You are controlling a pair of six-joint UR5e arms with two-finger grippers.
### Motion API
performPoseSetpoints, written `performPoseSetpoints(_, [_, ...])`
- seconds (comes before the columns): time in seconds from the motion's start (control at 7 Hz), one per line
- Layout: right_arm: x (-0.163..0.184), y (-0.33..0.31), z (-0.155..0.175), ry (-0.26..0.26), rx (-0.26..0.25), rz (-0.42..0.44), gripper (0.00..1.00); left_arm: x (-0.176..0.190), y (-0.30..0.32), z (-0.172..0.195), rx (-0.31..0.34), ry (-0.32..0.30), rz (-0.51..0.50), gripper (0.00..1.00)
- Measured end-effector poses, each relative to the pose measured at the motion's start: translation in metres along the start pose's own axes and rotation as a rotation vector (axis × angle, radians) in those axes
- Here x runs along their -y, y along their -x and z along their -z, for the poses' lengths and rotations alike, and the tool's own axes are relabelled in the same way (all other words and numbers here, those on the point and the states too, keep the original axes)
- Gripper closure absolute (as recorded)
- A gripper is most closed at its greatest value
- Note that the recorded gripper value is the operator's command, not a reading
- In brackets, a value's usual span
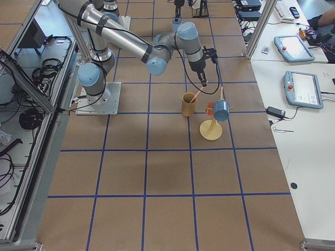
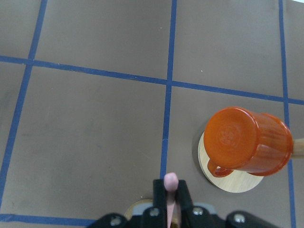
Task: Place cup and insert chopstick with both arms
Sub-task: 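Close the left gripper on the blue cup rim while the right lifts the chopstick, then carry the blue cup toward the table center while the right gripper brings the chopstick over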
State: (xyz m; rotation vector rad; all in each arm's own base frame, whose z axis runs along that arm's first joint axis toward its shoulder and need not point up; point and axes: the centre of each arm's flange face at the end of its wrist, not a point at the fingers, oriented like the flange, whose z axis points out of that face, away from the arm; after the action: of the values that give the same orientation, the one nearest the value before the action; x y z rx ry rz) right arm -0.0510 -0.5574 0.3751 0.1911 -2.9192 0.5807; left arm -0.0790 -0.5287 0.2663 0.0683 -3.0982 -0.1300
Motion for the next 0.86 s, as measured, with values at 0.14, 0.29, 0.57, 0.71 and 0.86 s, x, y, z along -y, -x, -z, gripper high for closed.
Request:
performPoseSetpoints(0.14, [0.006,-0.004,0.01,0.002,-0.011,0.0,0.92,0.006,-0.02,0.013,-0.029,-0.029,0.055,1.0])
performPoseSetpoints(0.29, [0.013,-0.007,0.023,0.014,-0.011,-0.004,0.93,0.01,-0.051,0.025,-0.043,-0.054,0.116,1.0])
performPoseSetpoints(0.57, [0.028,-0.012,0.049,0.039,-0.001,-0.048,0.93,0.019,-0.134,0.038,-0.069,-0.094,0.254,1.0])
performPoseSetpoints(0.71, [0.035,-0.015,0.062,0.051,0.005,-0.059,0.95,0.027,-0.175,0.035,-0.091,-0.113,0.31,1.0])
performPoseSetpoints(0.86, [0.045,-0.019,0.078,0.068,0.015,-0.065,0.96,0.036,-0.211,0.028,-0.111,-0.123,0.35,1.0])
